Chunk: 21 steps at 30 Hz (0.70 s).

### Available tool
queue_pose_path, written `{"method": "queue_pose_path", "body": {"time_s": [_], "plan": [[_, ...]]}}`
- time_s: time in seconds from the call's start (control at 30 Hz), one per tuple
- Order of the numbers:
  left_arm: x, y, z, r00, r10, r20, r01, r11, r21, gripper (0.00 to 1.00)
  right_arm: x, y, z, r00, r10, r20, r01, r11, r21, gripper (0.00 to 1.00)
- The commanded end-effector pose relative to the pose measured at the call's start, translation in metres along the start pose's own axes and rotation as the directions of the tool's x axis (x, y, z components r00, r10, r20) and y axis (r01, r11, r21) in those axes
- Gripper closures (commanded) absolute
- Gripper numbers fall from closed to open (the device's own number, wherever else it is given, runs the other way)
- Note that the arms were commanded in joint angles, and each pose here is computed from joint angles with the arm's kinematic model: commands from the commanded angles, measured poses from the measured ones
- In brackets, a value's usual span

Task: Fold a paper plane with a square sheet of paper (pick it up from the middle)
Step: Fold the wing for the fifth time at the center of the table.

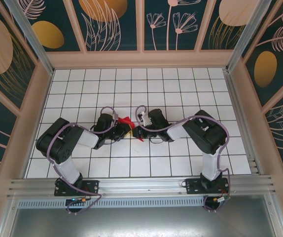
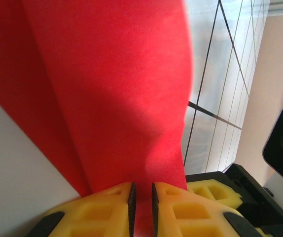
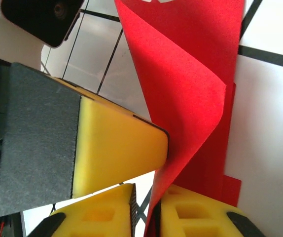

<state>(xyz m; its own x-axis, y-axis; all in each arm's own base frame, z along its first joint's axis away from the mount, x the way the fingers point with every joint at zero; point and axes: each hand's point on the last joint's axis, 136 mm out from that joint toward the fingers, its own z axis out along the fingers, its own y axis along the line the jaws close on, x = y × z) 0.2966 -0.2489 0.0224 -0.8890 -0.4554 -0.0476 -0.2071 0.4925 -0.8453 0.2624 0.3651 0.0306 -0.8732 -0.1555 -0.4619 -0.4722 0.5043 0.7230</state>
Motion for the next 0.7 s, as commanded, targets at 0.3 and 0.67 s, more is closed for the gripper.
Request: {"method": "queue_pose_path", "body": {"time_s": [0.3, 0.67], "plan": [[0.004, 0.023, 0.004, 1.000, -0.013, -0.007, 0.012, 0.995, -0.096, 0.80, 0.008, -0.005, -0.013, 0.997, 0.042, -0.071, -0.038, 0.998, 0.058, 0.75], [0.004, 0.023, 0.004, 1.000, -0.014, -0.012, 0.013, 0.995, -0.101, 0.80, 0.020, -0.014, -0.010, 0.991, 0.079, -0.112, -0.071, 0.994, 0.079, 0.80]]}}
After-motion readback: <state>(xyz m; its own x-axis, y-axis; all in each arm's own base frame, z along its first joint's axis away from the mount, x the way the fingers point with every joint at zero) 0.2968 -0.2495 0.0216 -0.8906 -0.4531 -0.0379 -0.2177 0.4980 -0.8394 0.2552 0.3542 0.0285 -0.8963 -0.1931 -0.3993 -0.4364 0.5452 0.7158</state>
